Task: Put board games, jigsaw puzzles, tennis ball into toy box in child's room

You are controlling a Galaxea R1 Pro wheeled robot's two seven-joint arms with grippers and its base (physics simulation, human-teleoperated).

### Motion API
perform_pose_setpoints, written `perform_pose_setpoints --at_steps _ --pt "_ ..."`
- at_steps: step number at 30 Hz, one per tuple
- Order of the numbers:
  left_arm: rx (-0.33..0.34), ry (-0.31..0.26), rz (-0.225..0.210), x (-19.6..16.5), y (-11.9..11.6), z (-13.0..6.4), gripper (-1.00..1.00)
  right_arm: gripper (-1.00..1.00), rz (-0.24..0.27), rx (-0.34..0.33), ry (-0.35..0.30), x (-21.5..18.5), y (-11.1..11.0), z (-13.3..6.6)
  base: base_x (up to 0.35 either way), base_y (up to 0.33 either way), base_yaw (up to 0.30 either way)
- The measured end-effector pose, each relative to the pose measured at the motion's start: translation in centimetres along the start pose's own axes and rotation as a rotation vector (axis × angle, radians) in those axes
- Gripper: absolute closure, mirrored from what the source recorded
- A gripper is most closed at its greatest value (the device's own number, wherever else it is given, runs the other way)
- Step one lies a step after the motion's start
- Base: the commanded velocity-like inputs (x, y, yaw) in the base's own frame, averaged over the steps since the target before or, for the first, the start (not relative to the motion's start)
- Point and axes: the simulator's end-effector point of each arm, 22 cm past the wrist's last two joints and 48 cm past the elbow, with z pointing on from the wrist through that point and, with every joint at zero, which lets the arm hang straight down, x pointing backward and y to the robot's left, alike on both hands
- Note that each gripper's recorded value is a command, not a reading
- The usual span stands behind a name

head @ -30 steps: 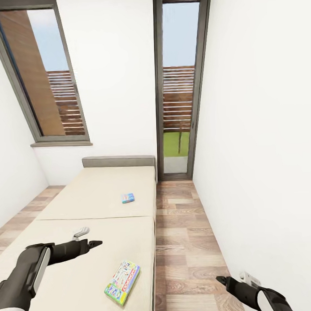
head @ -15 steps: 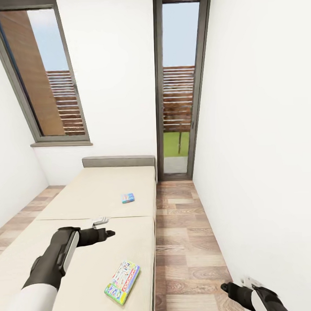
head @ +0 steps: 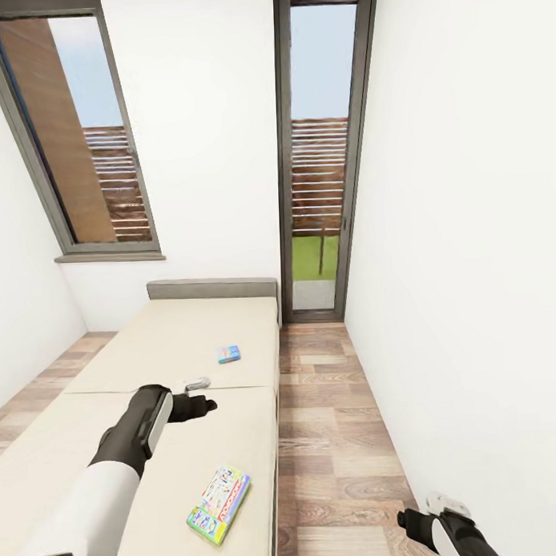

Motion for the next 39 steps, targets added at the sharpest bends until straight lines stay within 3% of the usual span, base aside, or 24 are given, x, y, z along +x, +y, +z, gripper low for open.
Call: perform_pose_setpoints --at_steps 17,28,39 --pt "-0.14 -0.013 0.037 -4.8 -4.0 1.1 -1.0 -1.0 -0.005 0.016 -0.003 0.0 0.2 0.0 0.0 0.0 0.0" --pt "-0.146 -0.053 0.044 -6.1 -5.1 1.8 -1.0 -1.0 -0.054 -0.002 0.03 1.7 2.2 0.4 0.0 0.0 0.0" --pt "-0.147 -0.047 0.042 -5.7 -5.0 2.7 -1.0 -1.0 -0.078 -0.003 0.092 3.6 2.6 0.8 0.0 0.0 0.0"
